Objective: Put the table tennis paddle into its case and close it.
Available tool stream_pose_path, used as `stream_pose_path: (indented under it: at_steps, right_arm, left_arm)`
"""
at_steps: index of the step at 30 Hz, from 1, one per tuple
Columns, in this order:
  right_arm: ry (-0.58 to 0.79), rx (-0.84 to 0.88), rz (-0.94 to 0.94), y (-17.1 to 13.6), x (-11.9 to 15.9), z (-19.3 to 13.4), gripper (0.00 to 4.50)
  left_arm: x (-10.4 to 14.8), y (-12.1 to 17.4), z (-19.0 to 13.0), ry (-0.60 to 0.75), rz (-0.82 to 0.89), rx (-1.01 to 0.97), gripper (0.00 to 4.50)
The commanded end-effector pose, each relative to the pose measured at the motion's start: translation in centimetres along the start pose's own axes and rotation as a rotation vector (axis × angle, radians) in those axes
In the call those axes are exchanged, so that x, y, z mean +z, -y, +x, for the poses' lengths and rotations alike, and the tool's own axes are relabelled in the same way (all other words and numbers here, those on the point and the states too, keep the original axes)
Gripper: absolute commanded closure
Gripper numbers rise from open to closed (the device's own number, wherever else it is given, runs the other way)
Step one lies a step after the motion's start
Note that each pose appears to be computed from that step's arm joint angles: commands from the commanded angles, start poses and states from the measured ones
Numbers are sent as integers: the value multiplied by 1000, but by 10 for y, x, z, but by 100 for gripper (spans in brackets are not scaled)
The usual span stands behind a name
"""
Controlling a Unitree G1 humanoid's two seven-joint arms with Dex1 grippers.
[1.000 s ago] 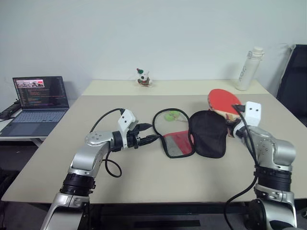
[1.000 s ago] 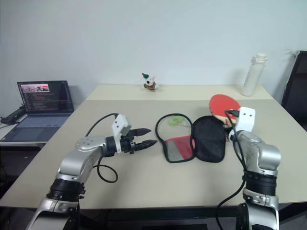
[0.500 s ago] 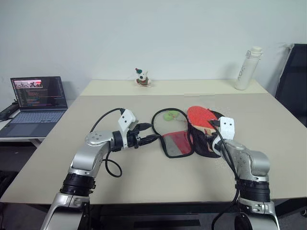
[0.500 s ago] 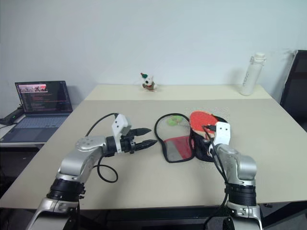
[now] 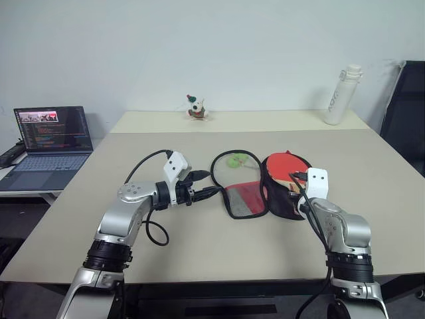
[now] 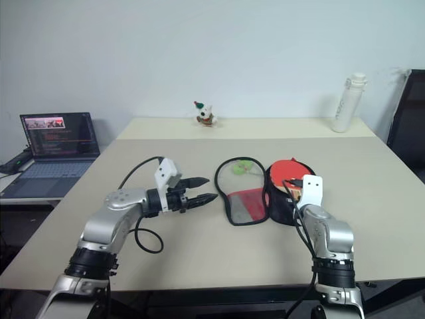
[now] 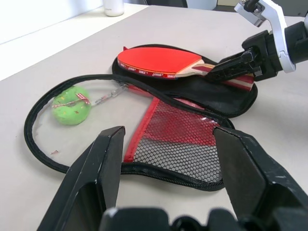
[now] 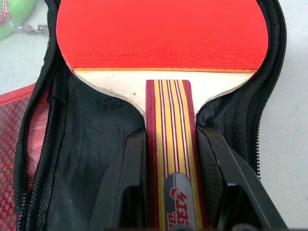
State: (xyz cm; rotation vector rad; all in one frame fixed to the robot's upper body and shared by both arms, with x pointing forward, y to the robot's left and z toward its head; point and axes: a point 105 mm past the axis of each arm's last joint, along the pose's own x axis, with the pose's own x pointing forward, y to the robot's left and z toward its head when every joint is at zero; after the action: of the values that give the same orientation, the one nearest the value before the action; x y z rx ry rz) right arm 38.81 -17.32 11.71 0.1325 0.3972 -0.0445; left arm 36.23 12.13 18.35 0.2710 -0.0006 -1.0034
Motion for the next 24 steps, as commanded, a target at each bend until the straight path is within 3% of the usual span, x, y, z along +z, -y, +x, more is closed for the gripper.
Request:
stream_pose_path:
  at_steps: [1, 5, 15, 19, 22, 24]
  right_arm:
    - [66, 7, -5, -3, 13, -4, 342]
    - [73, -15, 37, 0, 11, -3, 342]
    - [167, 13, -85, -11, 30, -21, 7]
    - [237, 165, -130, -32, 48, -44, 7]
    - [260, 519, -261, -66, 61, -81, 7]
    - [252, 654, -323, -74, 62, -97, 7]
  left_arm:
    - [11, 0, 0, 36, 40, 6, 133]
    - [11, 0, 0, 37, 39, 9, 133]
    - [8, -3, -2, 33, 38, 29, 133]
    - [4, -10, -1, 24, 34, 70, 133]
    - [-6, -16, 3, -17, 33, 89, 133]
    - [-11, -17, 6, -36, 35, 81, 133]
